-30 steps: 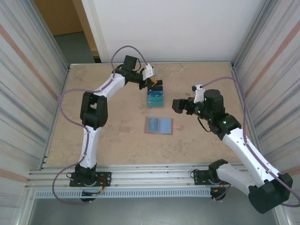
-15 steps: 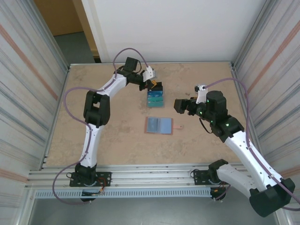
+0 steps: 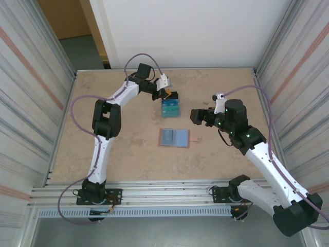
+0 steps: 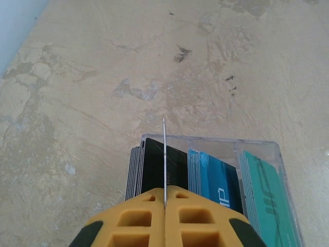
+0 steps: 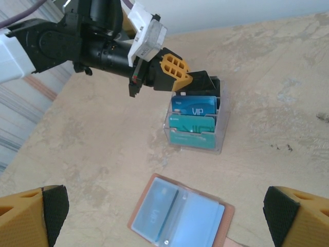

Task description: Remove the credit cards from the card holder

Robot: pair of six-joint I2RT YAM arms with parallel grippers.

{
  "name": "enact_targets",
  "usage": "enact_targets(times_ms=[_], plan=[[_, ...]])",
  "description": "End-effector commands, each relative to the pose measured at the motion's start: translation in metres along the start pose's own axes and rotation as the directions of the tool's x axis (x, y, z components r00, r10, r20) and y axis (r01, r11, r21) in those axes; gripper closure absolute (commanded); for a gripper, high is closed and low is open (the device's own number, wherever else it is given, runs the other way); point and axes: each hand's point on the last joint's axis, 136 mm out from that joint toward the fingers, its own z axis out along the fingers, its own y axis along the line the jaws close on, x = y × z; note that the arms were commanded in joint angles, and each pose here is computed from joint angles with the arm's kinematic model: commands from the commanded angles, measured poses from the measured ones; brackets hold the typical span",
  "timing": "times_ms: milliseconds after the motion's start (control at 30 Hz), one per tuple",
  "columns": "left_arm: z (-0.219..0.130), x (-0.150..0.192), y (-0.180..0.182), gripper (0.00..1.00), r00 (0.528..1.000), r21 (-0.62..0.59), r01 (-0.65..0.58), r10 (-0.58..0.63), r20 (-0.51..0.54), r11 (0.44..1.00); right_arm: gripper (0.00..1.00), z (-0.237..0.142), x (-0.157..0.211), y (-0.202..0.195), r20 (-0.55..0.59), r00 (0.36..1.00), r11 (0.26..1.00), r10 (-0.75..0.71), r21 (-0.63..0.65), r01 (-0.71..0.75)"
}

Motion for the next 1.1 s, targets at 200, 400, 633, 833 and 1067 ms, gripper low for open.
enact_targets(times_ms=[200,400,633,833,1067], plan=[[0.0,0.021,-0.01,1.0,0.999,0.042,0.005,-0.003,-0.051,0.999,0.01,-0.001,-0.005,0.002,0.013,1.0,1.0,0.015,0.005,-0.015],[-0.004,0.021,-0.015,1.0,0.998,0.054,-0.004,0.008,-0.07,0.999,0.01,0.001,-0.005,0.004,0.012,1.0,1.0,0.013,-0.003,-0.013],[-0.01,0.022,-0.026,1.0,0.995,0.09,-0.014,0.023,-0.096,0.996,0.01,0.001,-0.005,0.005,0.011,1.0,1.0,0.012,-0.004,-0.012],[-0.017,0.019,-0.026,1.0,0.993,0.075,-0.009,0.018,-0.115,0.997,0.01,0.001,-0.002,0.006,0.003,1.0,1.0,0.017,-0.013,-0.017],[-0.021,0.009,-0.01,0.69,0.993,0.005,-0.012,0.013,-0.117,1.0,0.01,0.0,0.001,0.009,-0.004,1.0,0.999,0.016,-0.029,-0.016]])
